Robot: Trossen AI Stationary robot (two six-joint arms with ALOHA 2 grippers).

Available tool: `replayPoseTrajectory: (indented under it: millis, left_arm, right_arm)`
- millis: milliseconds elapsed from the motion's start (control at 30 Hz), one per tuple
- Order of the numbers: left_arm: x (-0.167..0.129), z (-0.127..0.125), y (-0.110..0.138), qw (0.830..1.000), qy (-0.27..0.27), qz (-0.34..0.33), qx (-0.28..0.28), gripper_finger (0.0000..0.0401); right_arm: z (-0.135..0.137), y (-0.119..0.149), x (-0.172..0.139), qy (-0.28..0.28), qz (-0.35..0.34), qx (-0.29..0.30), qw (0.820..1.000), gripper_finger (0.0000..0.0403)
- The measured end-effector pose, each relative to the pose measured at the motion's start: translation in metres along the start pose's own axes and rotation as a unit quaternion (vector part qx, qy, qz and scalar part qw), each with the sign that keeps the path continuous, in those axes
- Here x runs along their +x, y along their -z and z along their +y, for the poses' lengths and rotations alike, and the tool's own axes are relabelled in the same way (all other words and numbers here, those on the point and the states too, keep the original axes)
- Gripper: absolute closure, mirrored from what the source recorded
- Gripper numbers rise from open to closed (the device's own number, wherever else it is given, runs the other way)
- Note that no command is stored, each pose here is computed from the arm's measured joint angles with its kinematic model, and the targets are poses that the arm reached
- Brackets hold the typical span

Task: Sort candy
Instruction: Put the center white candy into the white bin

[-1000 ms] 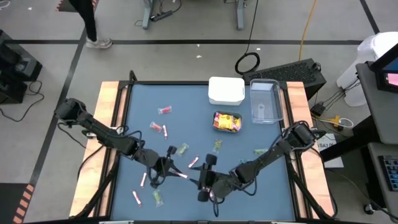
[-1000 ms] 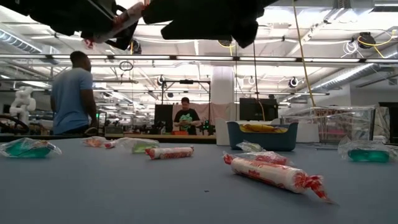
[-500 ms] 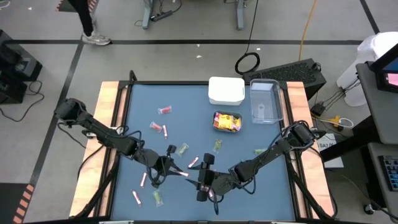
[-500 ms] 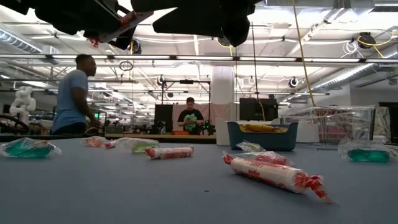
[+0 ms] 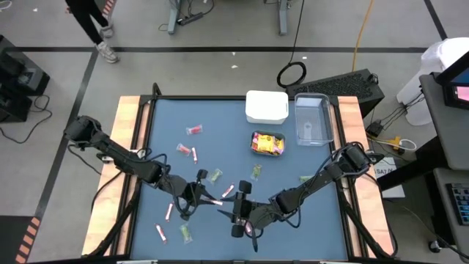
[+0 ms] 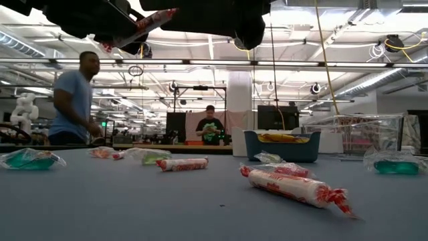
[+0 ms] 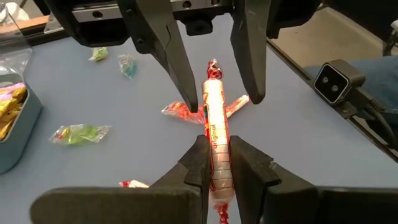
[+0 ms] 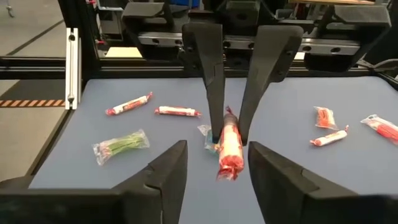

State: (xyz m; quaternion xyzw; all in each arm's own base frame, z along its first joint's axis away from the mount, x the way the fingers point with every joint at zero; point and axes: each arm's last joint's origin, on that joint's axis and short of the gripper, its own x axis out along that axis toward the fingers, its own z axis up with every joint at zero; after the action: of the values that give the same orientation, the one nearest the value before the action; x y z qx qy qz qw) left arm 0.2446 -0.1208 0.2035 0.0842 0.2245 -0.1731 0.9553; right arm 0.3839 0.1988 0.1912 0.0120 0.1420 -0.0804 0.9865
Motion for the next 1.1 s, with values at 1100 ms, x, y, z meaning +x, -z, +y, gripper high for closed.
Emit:
replayPoseTrajectory:
  millis: [1100]
  left_arm:
    - [0.0000,0.0013,-0.0012,0.996,-0.021,-0.007,-0.091,0.0328]
  right_arm:
    - [-0.0073,0.0014,0.0041,0.024,0.009,0.018,1.000,0.0364]
